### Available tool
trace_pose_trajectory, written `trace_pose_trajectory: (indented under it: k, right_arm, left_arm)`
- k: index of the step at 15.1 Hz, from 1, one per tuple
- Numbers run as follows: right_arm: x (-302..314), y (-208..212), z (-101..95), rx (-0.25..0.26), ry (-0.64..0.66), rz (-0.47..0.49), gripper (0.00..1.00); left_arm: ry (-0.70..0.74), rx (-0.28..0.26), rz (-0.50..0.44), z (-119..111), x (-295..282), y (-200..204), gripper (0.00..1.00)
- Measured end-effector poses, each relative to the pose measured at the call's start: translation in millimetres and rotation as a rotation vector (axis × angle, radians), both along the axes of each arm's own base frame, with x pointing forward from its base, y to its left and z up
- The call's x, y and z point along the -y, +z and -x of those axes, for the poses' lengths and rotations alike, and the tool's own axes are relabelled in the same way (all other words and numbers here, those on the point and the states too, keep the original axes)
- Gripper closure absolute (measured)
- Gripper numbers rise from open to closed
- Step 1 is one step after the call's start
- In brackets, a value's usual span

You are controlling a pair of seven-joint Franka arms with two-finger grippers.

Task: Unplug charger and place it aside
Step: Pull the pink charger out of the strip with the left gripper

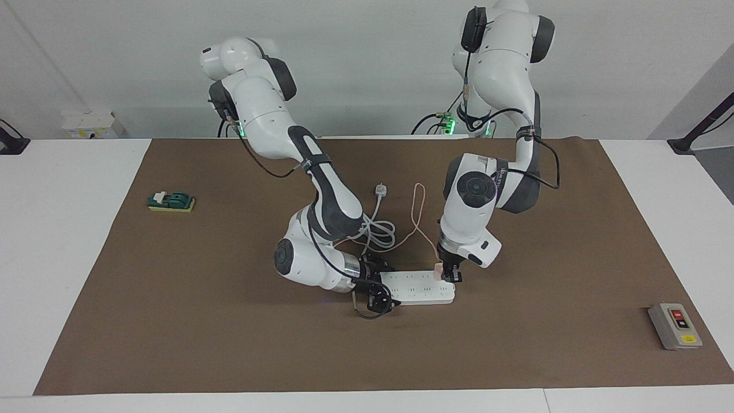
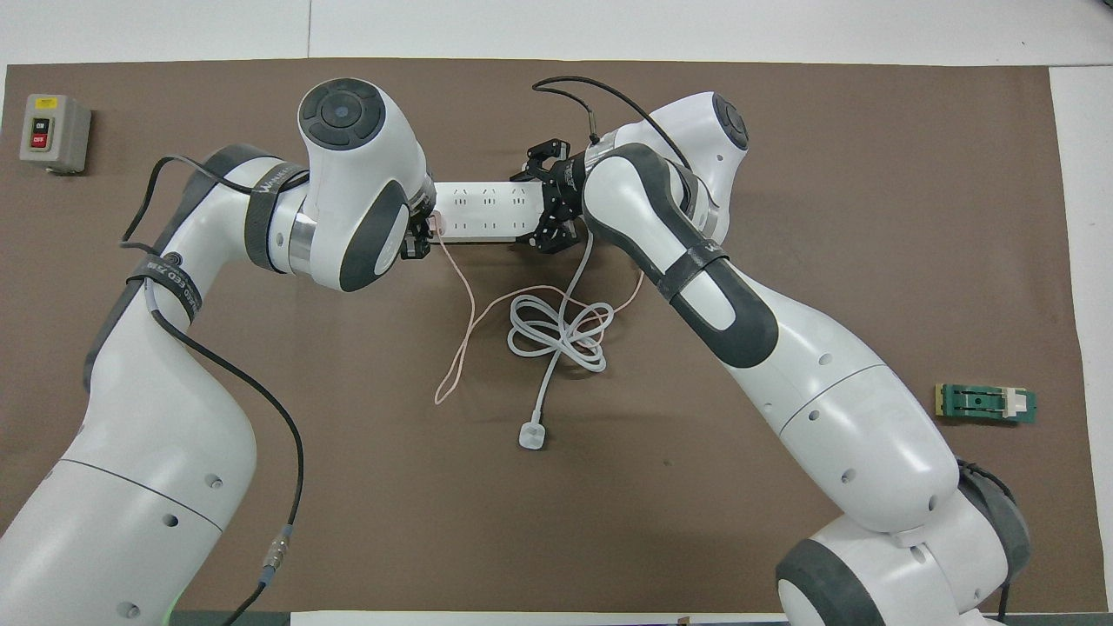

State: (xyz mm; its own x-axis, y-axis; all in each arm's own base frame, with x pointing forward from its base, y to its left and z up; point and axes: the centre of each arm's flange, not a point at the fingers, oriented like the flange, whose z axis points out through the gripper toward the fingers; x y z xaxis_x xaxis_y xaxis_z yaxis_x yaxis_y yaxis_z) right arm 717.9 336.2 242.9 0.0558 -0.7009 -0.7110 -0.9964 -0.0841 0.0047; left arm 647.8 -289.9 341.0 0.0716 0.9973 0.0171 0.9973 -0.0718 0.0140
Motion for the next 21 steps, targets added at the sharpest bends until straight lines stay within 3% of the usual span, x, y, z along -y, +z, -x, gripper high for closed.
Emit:
trace_pose_trajectory:
  k: [4,8,13,15,19,21]
  right_arm:
    - [0,0,0.0,0.000,0.000,0.000,0.07]
    - [0,0,0.0,0.000,-0.001,0.000,0.07]
    - [0,0,0.1,0.001,-0.001,0.000,0.07]
    - [0,0,0.1,0.001,-0.001,0.000,0.07]
    - [-5,-2,1.5,0.030,0.008,0.003,0.00]
    - [-6,-3,1.9,0.033,0.008,0.003,0.00]
  left_arm:
    - [-0.005,-0.023,-0.010,-4,2,3,0.70]
    - [-0.013,-0.068,-0.030,-1,1,34,0.70]
    - [-0.092,-0.076,-0.031,0,0,38,0.70]
    - [-0.215,-0.082,-0.027,0,-2,41,0.70]
    - [-0.594,-0.203,-0.030,12,-26,59,0.70]
    - [-0.774,-0.221,-0.009,13,-50,73,0.70]
